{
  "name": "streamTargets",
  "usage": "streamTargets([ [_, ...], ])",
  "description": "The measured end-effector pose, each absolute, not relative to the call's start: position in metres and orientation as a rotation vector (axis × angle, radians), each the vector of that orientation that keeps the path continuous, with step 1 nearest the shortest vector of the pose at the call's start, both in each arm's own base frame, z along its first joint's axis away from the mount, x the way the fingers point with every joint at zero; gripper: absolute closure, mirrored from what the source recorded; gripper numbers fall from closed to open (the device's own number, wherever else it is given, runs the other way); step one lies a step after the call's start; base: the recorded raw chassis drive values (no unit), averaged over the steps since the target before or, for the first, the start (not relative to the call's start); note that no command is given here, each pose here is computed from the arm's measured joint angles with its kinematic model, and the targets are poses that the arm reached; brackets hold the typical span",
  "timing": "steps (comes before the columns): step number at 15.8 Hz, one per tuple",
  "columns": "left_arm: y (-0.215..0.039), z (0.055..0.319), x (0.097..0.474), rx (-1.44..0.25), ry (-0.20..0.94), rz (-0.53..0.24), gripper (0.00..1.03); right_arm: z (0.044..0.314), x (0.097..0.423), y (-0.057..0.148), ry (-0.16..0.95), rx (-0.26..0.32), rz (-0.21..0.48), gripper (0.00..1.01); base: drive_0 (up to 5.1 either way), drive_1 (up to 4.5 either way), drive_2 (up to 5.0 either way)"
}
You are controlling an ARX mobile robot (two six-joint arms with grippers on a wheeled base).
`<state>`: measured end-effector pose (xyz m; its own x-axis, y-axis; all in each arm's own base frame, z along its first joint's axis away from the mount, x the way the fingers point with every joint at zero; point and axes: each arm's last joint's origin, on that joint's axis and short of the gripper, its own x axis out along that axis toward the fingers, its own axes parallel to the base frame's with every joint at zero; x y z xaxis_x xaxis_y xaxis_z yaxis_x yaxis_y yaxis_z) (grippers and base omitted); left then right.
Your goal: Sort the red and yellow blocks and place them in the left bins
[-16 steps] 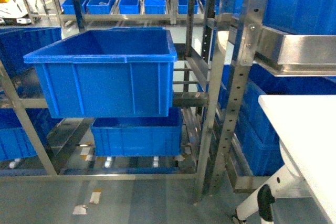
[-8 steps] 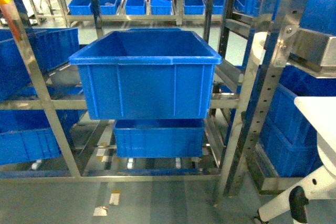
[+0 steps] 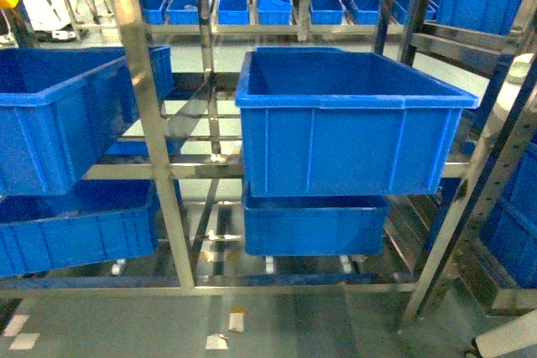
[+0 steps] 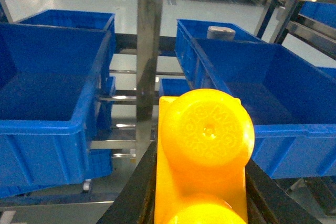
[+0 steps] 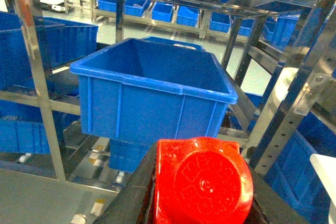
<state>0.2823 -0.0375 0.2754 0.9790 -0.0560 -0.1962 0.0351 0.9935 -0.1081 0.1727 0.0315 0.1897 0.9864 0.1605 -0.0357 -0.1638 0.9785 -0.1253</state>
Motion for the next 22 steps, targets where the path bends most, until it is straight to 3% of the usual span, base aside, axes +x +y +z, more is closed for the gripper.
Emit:
streamTargets([
  [10, -0.0334, 0.2755, 0.2828, -0.106, 0.198, -0.024, 0.76, 0.1900, 0.1725, 0.0328, 0.023, -0.128, 0.175, 0.74, -5.0, 2.39, 2.4],
  [15, -0.0376, 0.2784, 0.2808, -0.107, 0.184, -0.049, 0.76, 0.1904, 0.1722, 0.0324, 0.019, -0.128, 0.169, 0.74, -0.4, -0.39, -0.4],
  [22, -0.0373, 0.2774, 0.2808, -0.106, 0.192, -0.047, 0.76, 0.1894, 0.1723, 0.0324, 0.028, -0.128, 0.169, 0.74, 0.0, 4.36, -4.3],
])
